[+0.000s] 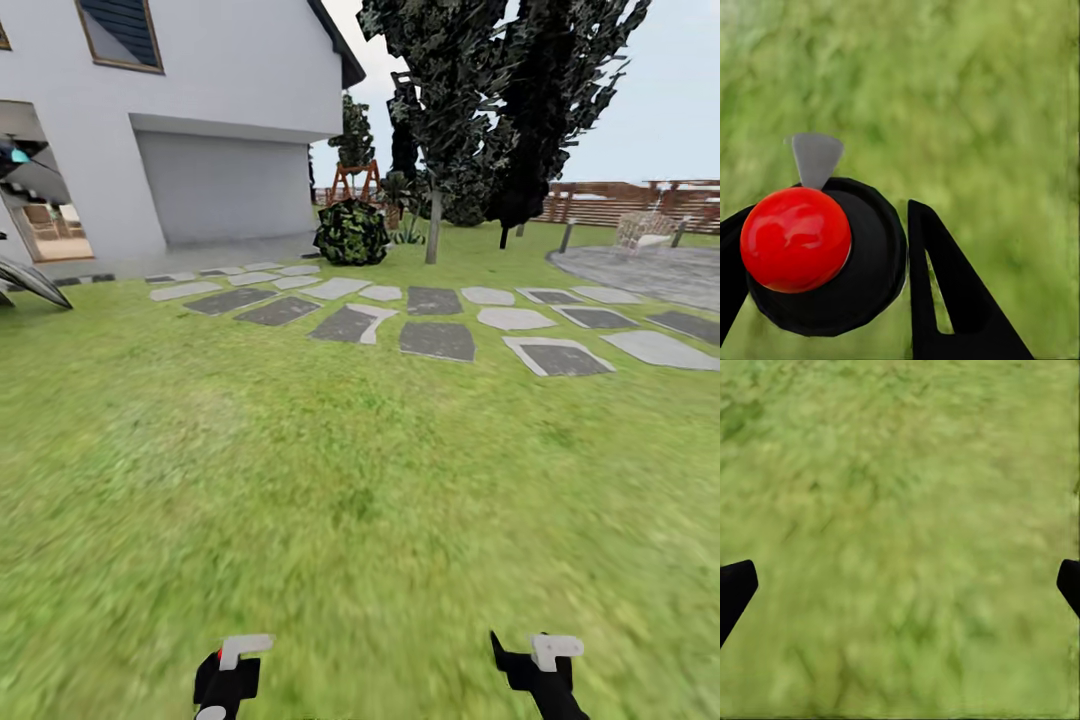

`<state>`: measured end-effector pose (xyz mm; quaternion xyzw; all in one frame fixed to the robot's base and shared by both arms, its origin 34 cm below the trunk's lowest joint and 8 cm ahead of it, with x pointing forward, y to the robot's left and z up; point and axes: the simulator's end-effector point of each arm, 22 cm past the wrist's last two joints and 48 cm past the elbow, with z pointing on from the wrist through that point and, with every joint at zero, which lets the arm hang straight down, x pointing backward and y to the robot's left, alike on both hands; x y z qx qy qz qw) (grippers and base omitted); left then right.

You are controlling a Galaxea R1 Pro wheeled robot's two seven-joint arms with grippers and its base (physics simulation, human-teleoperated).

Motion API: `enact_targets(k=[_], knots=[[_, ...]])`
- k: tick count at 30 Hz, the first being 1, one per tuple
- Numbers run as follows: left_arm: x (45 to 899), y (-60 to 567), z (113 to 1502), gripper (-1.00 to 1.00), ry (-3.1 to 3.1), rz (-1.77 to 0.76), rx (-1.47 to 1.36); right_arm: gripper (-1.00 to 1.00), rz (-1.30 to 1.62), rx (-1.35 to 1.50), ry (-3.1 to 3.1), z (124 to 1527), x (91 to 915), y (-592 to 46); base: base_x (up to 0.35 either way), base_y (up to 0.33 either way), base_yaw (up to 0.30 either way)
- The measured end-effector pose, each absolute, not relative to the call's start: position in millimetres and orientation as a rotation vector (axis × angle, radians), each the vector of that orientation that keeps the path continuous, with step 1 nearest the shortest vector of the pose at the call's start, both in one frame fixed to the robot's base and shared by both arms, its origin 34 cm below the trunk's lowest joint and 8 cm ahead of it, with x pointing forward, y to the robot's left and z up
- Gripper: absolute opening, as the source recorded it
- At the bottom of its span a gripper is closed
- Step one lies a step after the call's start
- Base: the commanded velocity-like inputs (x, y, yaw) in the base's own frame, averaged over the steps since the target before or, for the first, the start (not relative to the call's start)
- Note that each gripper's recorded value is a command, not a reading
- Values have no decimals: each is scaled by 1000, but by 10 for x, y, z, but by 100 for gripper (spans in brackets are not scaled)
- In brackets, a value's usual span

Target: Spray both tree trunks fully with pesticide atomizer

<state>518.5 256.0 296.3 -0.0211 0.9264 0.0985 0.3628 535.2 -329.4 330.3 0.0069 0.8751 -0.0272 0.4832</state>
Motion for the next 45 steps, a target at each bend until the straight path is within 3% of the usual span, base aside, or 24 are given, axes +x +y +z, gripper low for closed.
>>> enact_targets(k=[45], knots=[[5100,2560,2842,-100,2414,256,-51,100,-67,16,2161,3176,5277,-3297,-15,-269,-279]])
